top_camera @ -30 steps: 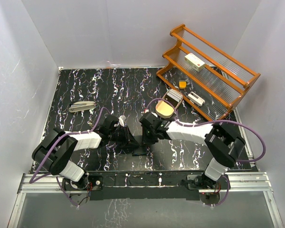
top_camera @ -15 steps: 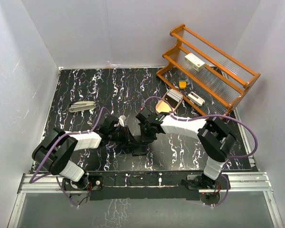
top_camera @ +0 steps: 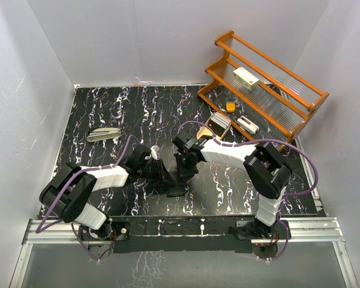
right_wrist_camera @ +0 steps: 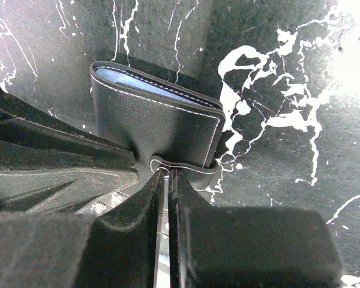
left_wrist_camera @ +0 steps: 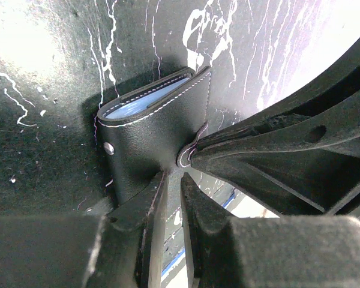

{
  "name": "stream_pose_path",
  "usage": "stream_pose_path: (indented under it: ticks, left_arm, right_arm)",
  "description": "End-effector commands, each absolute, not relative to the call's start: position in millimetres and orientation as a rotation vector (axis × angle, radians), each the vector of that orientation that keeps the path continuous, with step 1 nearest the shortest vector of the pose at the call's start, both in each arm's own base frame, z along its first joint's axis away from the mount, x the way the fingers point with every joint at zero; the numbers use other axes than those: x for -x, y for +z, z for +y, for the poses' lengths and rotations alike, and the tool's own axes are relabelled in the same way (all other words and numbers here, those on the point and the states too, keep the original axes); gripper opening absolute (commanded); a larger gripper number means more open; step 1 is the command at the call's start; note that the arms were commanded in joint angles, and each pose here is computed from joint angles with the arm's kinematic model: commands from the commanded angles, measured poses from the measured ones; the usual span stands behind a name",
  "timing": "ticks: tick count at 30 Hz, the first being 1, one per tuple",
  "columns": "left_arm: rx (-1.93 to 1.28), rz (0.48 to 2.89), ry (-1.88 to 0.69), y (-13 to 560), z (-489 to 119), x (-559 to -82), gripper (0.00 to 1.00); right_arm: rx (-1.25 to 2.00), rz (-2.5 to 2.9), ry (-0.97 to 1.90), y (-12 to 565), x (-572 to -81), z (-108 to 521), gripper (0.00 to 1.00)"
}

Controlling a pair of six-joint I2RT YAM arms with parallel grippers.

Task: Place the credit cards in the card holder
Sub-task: Close the card holder at the center of the board, then reset both arms

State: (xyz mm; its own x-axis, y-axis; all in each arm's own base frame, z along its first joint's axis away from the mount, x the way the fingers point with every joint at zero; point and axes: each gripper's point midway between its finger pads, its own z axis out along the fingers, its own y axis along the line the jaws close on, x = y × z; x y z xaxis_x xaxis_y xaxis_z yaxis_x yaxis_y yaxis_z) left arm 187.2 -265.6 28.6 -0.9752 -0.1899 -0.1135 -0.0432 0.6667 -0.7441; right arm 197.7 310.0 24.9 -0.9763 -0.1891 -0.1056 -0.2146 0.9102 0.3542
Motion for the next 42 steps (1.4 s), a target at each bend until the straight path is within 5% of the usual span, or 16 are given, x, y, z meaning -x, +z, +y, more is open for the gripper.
stream_pose_path:
  ticks: [1,6,16,20,28,35,42]
  left_arm:
    - [0.215,2.747,-1.038,14,-252,-188,0.15]
    - [0.211,2.708,-1.006,33,-248,-193,0.19]
    - [0.142,2.561,-0.853,109,-226,-212,0.53]
    - [0.123,2.493,-0.810,148,-215,-213,0.98]
    - [0.082,2.351,-0.656,239,-182,-217,0.99]
    - [0.053,2.255,-0.695,276,-171,-205,0.99]
    - [0.075,2.124,-0.765,280,-163,-195,0.99]
  right_arm:
    - [0.439,3.073,0.180,-54,-187,262,0.05]
    - [0.412,2.942,0.316,-9,-214,291,0.10]
    - [0.247,2.624,0.559,107,-235,301,0.38]
    - [0.147,2.502,0.622,149,-237,292,0.50]
    - [0.098,2.338,0.615,220,-230,255,0.98]
    - [0.022,2.173,0.685,280,-221,231,0.98]
    - [-0.021,2.087,0.744,282,-217,222,0.98]
